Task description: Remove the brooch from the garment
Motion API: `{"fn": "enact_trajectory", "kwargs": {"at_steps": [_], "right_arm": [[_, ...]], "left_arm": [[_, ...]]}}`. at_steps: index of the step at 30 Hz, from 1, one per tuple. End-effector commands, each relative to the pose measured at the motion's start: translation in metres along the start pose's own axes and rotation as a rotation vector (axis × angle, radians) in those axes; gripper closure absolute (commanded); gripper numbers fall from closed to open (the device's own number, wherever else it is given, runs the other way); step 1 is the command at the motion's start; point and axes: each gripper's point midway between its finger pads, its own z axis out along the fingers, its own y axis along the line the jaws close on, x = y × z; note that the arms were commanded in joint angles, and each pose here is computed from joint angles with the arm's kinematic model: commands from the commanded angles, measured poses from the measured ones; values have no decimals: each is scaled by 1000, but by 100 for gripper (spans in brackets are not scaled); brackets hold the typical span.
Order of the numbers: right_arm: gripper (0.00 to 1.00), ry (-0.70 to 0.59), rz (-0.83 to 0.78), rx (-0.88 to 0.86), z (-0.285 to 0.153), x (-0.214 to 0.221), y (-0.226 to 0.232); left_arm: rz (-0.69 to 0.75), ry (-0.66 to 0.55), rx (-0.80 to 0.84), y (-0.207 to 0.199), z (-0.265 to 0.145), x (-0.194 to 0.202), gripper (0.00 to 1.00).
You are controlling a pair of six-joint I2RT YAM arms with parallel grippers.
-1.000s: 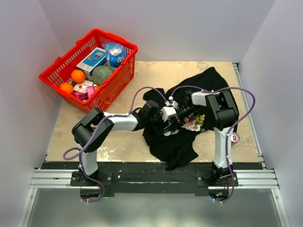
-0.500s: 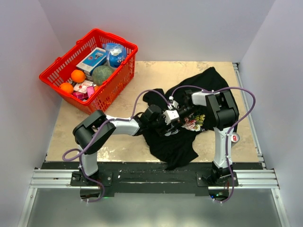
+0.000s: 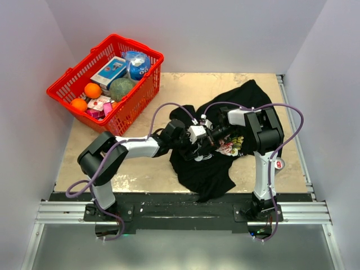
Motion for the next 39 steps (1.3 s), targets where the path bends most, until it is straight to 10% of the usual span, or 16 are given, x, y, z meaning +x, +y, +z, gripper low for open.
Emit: {"fn": "enact_trajectory", "kwargs": {"at_steps": [1,39], "right_arm": [[100,-45,-149,302,12,-23,-80],[100,-41,-142,303,12,-22,-81]], "left_arm": [[-10,26,24,-9,-11,8,32],[-91,200,18,-9,29,49,34]]}}
